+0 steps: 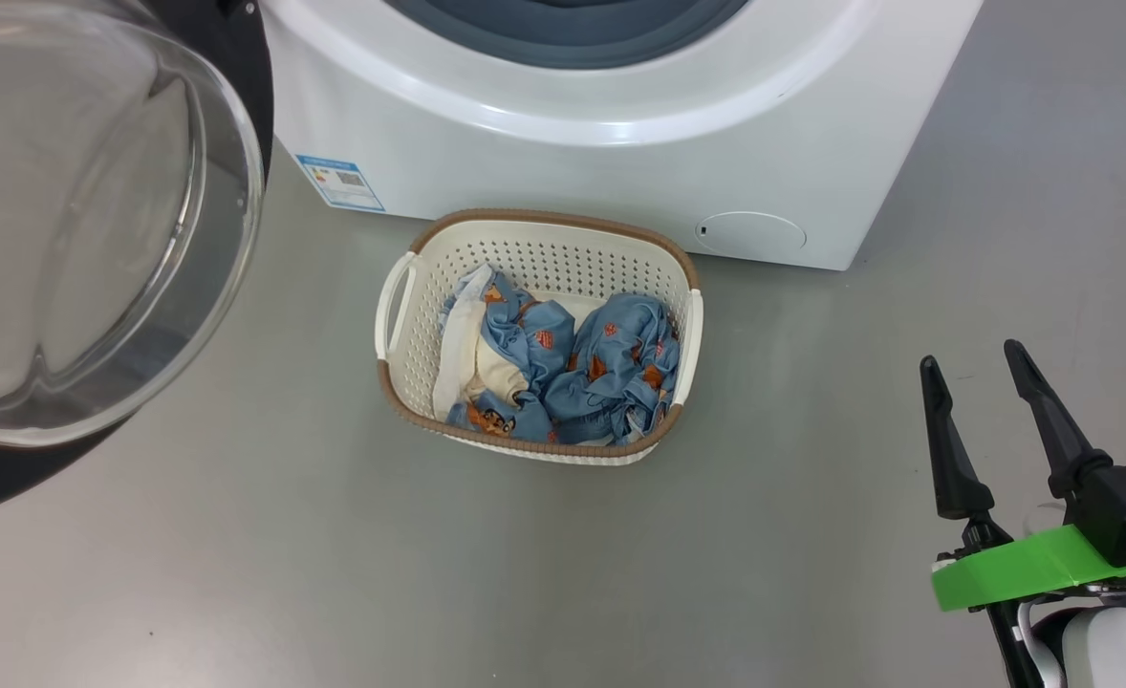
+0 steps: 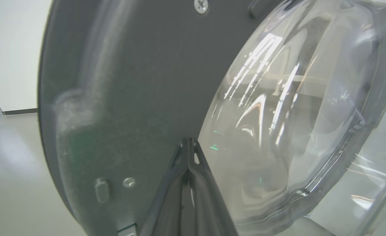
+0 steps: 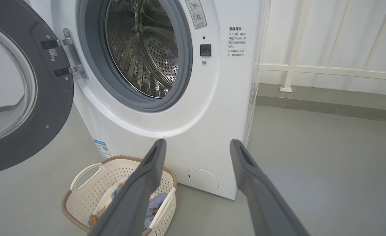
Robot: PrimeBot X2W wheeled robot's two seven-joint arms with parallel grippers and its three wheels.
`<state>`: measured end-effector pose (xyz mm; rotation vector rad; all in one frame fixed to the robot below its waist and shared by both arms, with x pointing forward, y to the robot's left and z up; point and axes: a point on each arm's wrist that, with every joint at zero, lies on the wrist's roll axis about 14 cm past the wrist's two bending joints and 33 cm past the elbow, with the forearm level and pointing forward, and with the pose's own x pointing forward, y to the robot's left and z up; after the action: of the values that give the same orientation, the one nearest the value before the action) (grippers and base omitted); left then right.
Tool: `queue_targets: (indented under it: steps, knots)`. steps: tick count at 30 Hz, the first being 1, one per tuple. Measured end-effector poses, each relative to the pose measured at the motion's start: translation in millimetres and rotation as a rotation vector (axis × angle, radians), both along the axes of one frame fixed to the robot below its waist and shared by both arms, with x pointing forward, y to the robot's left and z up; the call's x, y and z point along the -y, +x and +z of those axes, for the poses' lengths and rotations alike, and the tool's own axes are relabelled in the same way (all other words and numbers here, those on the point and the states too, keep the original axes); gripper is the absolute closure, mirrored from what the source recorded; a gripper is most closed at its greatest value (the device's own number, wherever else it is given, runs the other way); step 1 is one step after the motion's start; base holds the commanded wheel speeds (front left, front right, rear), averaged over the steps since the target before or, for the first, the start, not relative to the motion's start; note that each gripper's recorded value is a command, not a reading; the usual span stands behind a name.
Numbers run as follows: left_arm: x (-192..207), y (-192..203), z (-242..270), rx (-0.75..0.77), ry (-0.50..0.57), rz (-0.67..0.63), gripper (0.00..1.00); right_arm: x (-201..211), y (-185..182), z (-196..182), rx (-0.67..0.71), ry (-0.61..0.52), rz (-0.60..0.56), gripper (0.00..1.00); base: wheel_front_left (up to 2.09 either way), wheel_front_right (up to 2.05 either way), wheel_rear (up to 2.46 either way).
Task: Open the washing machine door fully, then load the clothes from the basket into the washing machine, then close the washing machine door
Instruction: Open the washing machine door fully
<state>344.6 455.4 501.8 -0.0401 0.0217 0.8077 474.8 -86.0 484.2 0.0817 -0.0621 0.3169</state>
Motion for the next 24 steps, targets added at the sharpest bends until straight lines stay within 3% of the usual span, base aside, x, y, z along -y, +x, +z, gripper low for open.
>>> queue_targets:
  steps: [15, 24]
  knots:
    - [-1, -9, 1, 0.016, 0.004, 0.010, 1.00, 0, -3, 8, 0.018, 0.000, -0.002, 0.00, 0.00, 0.00, 0.00]
    - [37, -34, 3, 0.037, 0.046, -0.047, 1.00, 6, -17, 18, 0.034, -0.005, -0.016, 0.00, 0.00, 0.00, 0.00]
